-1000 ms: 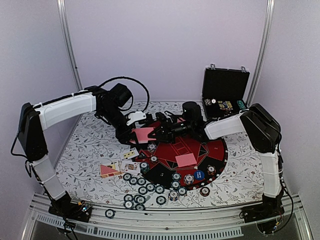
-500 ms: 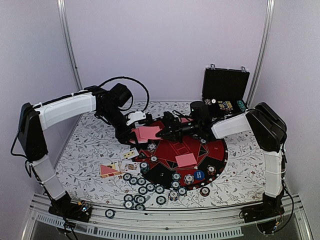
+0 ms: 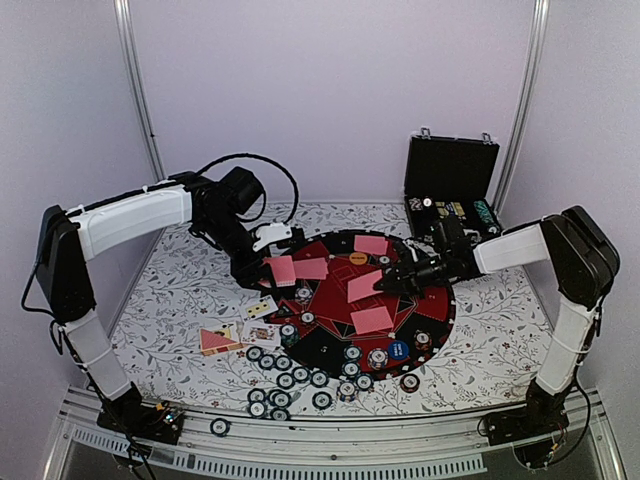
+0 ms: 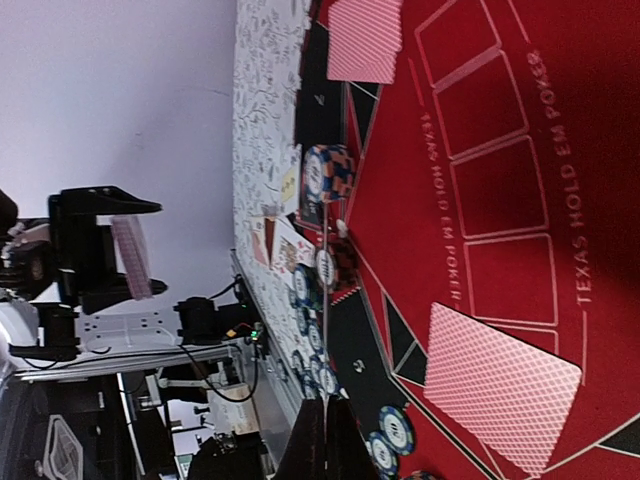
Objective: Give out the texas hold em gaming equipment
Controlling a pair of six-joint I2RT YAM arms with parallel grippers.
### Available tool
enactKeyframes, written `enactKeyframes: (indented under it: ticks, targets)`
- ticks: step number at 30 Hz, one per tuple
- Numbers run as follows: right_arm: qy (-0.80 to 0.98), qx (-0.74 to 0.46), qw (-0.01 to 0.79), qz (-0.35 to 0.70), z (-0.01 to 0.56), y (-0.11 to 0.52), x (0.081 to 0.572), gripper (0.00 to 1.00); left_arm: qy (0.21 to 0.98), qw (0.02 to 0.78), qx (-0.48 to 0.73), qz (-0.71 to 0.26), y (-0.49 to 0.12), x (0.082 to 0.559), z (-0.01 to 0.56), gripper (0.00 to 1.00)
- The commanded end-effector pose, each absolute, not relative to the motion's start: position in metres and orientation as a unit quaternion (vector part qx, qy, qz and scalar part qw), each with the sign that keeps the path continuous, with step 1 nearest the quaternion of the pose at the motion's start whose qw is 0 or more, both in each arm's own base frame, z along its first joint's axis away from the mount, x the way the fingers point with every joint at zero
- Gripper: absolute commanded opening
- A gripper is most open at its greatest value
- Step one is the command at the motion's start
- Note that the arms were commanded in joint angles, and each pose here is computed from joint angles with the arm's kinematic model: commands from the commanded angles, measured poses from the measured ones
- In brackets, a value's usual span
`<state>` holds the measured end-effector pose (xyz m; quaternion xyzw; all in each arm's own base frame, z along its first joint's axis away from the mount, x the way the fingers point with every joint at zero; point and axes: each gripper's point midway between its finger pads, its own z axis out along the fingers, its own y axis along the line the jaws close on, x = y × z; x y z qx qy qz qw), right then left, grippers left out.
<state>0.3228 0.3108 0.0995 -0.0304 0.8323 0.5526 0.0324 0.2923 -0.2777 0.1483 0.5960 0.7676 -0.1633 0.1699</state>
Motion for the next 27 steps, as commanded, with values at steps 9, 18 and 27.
enactKeyframes:
  ticks: [9, 18, 27]
  targets:
    - [0.926, -0.058, 0.010, 0.374, 0.036, 0.266, 0.289, 0.28, 0.759, 0.186, 0.599, -0.174, -0.282, 0.290, 0.158, 0.15]
    - [0.951, -0.087, 0.105, 0.276, 0.084, 0.243, 0.325, 0.59, 0.759, 0.186, 0.599, -0.176, -0.282, 0.290, 0.158, 0.15]
    - [0.932, -0.149, 0.127, 0.305, 0.084, 0.317, 0.360, 0.58, 0.759, 0.187, 0.598, -0.179, -0.285, 0.291, 0.161, 0.15]
